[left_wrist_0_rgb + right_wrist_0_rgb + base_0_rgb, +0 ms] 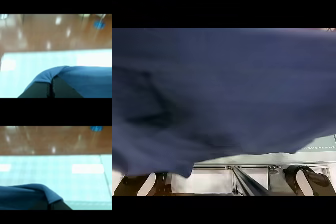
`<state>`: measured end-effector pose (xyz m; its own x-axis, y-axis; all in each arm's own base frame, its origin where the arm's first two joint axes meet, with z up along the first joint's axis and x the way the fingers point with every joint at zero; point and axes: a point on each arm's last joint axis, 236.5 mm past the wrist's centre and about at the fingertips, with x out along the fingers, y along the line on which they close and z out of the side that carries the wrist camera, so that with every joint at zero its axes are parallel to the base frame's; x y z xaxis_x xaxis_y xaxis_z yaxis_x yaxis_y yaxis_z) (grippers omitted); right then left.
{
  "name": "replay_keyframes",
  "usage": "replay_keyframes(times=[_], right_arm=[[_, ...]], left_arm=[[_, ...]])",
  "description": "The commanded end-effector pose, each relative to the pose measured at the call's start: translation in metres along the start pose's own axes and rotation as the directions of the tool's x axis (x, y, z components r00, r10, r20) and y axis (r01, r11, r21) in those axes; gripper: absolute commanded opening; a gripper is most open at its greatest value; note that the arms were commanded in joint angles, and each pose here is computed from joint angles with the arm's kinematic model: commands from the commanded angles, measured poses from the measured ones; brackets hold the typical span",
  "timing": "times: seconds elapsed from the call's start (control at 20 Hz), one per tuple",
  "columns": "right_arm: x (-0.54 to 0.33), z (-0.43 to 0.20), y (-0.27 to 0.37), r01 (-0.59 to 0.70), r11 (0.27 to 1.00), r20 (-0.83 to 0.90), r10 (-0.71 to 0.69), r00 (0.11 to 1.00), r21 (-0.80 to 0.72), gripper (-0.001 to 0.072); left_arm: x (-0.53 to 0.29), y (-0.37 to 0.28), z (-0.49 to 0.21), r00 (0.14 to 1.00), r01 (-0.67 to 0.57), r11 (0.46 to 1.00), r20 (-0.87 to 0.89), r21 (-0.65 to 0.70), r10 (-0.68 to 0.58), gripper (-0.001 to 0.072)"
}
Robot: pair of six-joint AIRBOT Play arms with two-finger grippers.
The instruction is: Fold the shirts.
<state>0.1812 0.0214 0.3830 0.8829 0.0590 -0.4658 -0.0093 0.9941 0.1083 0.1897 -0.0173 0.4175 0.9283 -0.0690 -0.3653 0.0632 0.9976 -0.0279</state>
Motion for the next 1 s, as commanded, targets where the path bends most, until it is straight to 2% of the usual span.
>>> replay_keyframes(times=[0.0, 0.2, 0.4, 0.55, 0.8, 0.95], right_arm=[[0.068, -0.050, 0.004, -0.094, 0.992, -0.189, 0.110, 0.976, 0.090, 0.0032], [0.184, -0.090, -0.009, -0.151, 0.963, -0.253, 0.207, 0.945, 0.223, 0.0032], [0.306, -0.123, -0.020, -0.221, 0.914, -0.323, 0.334, 0.885, 0.340, 0.0032], [0.387, -0.144, -0.034, -0.214, 0.877, -0.345, 0.379, 0.859, 0.430, 0.0032], [0.463, -0.153, -0.046, -0.216, 0.844, -0.399, 0.439, 0.805, 0.491, 0.0032], [0.472, -0.159, -0.046, -0.215, 0.834, -0.422, 0.459, 0.782, 0.509, 0.0032]], left_arm=[[0.069, 0.016, -0.068, 0.970, -0.045, 0.999, -0.240, -0.016, 0.040, 0.0017], [0.189, 0.013, -0.151, 0.908, -0.018, 0.996, -0.418, -0.086, -0.019, 0.0017], [0.317, 0.017, -0.169, 0.928, -0.036, 0.986, -0.371, -0.164, -0.027, 0.0017], [0.395, 0.019, -0.193, 0.920, -0.066, 0.969, -0.390, -0.240, -0.033, 0.0017], [0.464, 0.007, -0.247, 0.809, -0.112, 0.932, -0.576, -0.343, -0.115, 0.0017], [0.480, -0.006, -0.256, 0.789, -0.116, 0.889, -0.585, -0.443, -0.189, 0.0017]])
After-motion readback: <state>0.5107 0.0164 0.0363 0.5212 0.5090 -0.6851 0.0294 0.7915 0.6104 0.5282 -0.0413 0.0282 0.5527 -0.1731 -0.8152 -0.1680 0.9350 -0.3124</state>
